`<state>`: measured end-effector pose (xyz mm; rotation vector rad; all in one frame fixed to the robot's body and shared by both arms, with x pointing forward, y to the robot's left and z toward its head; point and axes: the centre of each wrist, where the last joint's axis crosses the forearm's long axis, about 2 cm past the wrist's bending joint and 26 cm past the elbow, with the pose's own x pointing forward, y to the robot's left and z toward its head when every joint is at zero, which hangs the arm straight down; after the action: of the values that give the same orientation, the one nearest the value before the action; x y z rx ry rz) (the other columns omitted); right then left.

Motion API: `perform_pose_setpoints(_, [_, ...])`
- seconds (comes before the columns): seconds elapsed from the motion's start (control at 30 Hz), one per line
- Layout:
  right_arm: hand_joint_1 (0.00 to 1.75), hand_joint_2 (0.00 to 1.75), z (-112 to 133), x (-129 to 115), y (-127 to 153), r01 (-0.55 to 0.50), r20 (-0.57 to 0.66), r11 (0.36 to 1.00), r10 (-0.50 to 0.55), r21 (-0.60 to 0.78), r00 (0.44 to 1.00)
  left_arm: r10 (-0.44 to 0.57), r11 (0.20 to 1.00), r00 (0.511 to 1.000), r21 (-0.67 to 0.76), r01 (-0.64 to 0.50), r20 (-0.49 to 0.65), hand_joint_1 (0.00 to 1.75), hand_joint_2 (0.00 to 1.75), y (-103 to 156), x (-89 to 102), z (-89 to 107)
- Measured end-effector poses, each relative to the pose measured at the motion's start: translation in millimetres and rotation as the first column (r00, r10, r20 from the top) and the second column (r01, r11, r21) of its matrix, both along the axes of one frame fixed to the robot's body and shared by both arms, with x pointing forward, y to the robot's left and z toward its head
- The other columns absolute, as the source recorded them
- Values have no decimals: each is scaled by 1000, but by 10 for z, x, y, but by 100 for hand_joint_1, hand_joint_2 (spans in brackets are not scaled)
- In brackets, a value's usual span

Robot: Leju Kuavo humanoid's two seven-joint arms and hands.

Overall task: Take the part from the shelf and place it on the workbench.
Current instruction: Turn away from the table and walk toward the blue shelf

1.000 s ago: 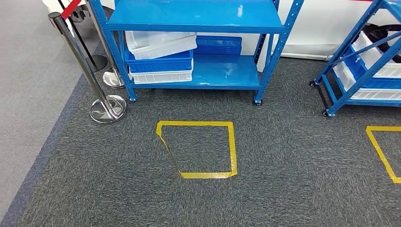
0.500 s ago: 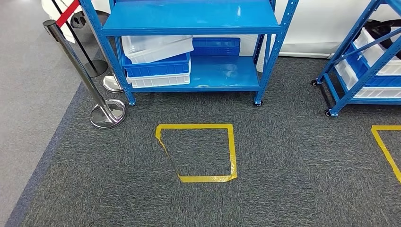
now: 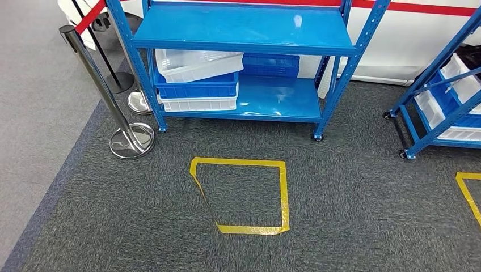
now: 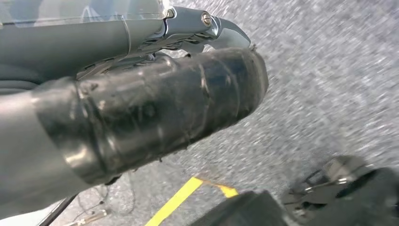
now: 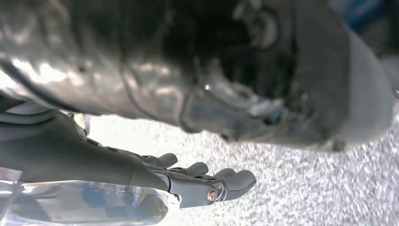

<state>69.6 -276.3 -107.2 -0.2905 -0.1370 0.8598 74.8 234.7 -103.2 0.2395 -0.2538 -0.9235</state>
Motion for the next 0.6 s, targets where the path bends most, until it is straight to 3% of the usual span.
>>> perform_pose_setpoints(0.17, [0,0,-4,-22,-11,1,-12,1000,-1,-6,1000,-7,1000,1000,-13,7,5,0,0,-86,28,16])
perform_pose_setpoints(0.37, [0,0,-2,-9,-20,6,-8,1000,-6,-19,1000,-11,1000,1000,-22,11,-15,0,0,-266,188,72])
perform_pose_setpoints(0.6, [0,0,21,58,203,31,-3,1000,-31,-5,1000,-43,999,998,-29,42,-35,0,0,-334,176,80])
